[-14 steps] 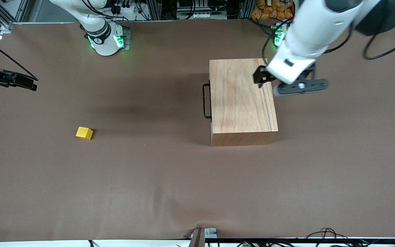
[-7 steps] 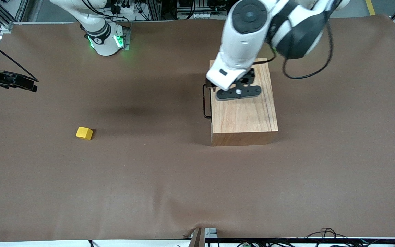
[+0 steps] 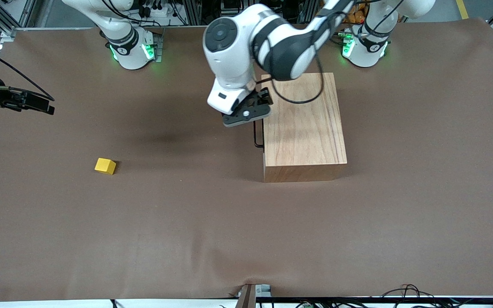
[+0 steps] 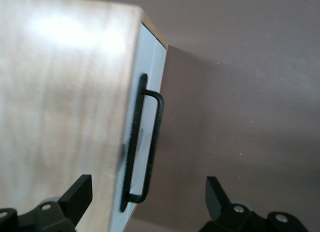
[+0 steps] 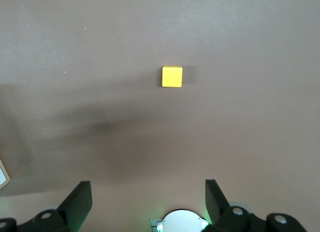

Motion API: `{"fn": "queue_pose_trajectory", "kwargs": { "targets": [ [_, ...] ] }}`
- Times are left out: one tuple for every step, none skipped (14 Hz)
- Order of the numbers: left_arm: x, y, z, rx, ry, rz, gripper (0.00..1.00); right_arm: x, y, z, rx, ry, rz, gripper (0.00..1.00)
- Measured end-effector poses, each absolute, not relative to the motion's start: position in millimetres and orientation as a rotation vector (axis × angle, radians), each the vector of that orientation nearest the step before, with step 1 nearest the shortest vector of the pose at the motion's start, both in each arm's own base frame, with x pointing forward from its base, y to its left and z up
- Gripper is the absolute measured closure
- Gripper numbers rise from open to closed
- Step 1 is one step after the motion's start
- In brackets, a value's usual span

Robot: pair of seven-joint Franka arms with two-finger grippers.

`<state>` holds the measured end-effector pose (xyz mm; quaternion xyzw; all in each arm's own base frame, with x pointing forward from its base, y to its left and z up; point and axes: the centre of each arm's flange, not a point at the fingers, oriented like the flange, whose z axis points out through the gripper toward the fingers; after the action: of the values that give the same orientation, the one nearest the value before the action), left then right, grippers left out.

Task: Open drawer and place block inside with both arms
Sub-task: 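Move the left gripper over the box toward the black drawer handle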

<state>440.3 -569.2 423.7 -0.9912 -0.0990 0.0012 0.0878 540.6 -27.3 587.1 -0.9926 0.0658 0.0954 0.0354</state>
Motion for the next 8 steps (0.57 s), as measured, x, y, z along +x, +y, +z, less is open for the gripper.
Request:
{"fn": "queue_pose_trajectory", "kwargs": {
  "targets": [
    [436,-579,408,-2.937,-0.301,-0.015,0.00,541,-25,592,-3.052,0.195,0.278,0.00],
    [433,-586,396,-2.930,-0.311,-0.027,0.00,542,-22,597,-3.055,0.187,0.261,0.00],
    [433,-590,386,-2.925,-0.313,-0.033,0.00,542,-19,601,-3.056,0.179,0.251,0.00],
    [432,-593,378,-2.917,-0.310,-0.038,0.00,542,-15,603,-3.058,0.167,0.248,0.00],
    [430,-595,372,-2.906,-0.305,-0.044,0.00,542,-11,603,-3.059,0.156,0.253,0.00],
    [428,-598,365,-2.898,-0.297,-0.051,0.00,542,-8,601,-3.059,0.149,0.262,0.00],
    [424,-602,358,-2.894,-0.285,-0.061,0.00,542,-7,598,-3.059,0.146,0.274,0.00],
    [420,-606,351,-2.885,-0.268,-0.074,0.00,542,-6,594,-3.058,0.145,0.284,0.00]
  ]
}}
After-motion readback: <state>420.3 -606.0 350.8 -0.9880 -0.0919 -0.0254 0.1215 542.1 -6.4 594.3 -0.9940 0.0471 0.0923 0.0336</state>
